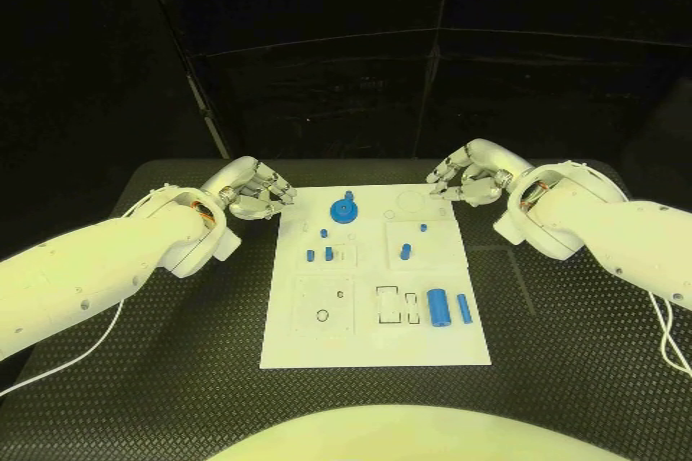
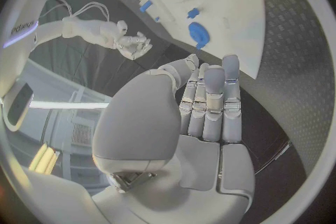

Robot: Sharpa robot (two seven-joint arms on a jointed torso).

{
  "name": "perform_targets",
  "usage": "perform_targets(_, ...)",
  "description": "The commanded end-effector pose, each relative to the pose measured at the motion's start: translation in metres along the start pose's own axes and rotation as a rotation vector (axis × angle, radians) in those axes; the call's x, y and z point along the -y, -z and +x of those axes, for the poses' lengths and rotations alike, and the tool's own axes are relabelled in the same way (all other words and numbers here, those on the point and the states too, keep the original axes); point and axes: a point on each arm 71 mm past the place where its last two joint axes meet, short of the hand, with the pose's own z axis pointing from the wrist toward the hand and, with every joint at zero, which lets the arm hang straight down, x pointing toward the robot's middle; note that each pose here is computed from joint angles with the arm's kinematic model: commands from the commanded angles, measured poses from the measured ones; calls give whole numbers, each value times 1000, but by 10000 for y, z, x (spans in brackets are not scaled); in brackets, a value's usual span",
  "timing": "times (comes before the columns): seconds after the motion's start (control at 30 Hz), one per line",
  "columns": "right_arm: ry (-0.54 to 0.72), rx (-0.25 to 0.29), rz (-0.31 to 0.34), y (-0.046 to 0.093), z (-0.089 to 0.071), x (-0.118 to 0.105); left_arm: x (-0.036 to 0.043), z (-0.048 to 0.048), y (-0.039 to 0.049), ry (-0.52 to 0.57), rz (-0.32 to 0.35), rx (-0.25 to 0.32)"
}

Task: Assemble the parts on the task board

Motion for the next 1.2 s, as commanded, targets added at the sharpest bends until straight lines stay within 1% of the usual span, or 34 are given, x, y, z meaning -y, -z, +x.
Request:
perform_targets(0.03, 258, -63, 14, 58, 120, -15, 83, -45, 29, 436, 30, 90)
perform_targets(0.1, 305, -78, 19, 90, 181, -17, 123, -29, 46, 510, 47, 86)
perform_targets(0.13, 314, -81, 20, 96, 195, -18, 133, -24, 50, 525, 51, 86)
perform_targets(0.23, 362, -88, 21, 126, 273, -30, 198, 7, 70, 612, 77, 82)
perform_targets(0.4, 398, -82, 4, 131, 360, -89, 270, 62, 91, 692, 99, 75)
perform_targets(0.53, 401, -85, -5, 116, 416, -125, 294, 88, 98, 712, 107, 71)
perform_targets(0.7, 401, -100, -10, 89, 483, -158, 305, 105, 99, 721, 110, 68)
perform_targets(1.2, 411, -161, 28, 23, 591, -104, 317, 123, 97, 727, 111, 64)
